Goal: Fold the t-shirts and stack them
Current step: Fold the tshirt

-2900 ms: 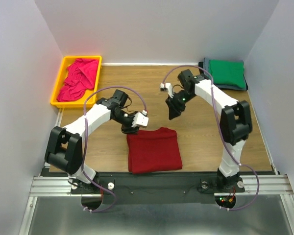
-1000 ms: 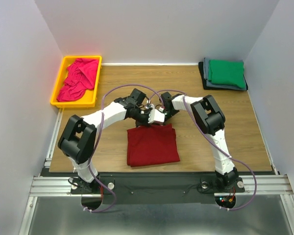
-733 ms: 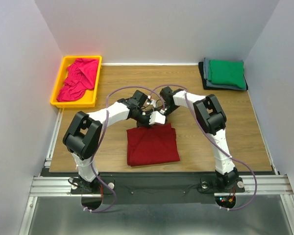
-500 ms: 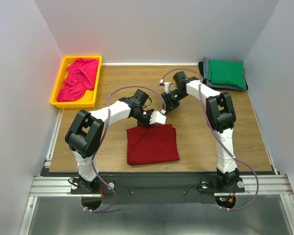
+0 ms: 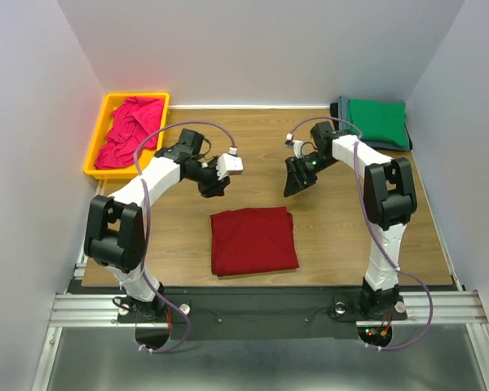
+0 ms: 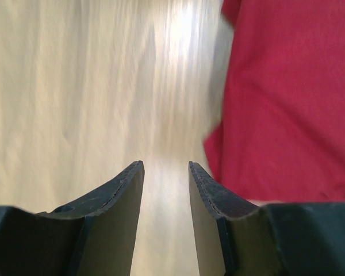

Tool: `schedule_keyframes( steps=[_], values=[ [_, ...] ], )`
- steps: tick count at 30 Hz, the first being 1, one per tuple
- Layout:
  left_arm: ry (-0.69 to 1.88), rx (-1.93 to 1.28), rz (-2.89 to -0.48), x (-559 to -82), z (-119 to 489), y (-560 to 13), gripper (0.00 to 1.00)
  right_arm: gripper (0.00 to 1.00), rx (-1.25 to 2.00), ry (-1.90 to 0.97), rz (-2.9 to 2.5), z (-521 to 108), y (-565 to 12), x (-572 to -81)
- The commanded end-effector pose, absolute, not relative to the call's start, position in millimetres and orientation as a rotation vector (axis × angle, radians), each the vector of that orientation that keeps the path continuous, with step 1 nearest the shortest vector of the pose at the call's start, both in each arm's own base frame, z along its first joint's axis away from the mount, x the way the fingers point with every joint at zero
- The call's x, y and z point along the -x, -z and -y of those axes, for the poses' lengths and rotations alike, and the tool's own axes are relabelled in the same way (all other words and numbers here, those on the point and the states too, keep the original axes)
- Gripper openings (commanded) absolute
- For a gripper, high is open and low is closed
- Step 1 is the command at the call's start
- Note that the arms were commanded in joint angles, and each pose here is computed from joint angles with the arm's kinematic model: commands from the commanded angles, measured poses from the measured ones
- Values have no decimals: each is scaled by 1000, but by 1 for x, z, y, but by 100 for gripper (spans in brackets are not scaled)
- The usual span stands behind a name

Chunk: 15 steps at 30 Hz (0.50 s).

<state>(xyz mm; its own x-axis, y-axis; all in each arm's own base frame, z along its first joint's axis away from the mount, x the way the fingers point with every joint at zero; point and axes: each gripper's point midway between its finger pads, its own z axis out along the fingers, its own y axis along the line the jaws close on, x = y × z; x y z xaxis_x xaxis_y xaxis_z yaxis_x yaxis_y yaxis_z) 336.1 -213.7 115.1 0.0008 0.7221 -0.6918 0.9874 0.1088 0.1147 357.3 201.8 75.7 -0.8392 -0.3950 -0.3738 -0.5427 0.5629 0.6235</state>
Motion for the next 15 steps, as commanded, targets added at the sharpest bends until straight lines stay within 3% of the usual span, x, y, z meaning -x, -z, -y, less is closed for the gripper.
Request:
schedule_keyframes(
  steps=[1,10,15],
  values=[
    [725,-1548,-1960,-294,192,-105,48,58,813,-1257,-2550,-221,-86,-347],
    [782,-1486,-2109,-281,182,-71,51,58,879,-1217,-2614,-232,-55,-329],
    [817,-1494,-2161,-274,180,-60,54,52,892,-1255,-2614,-237,-53,-321]
  ],
)
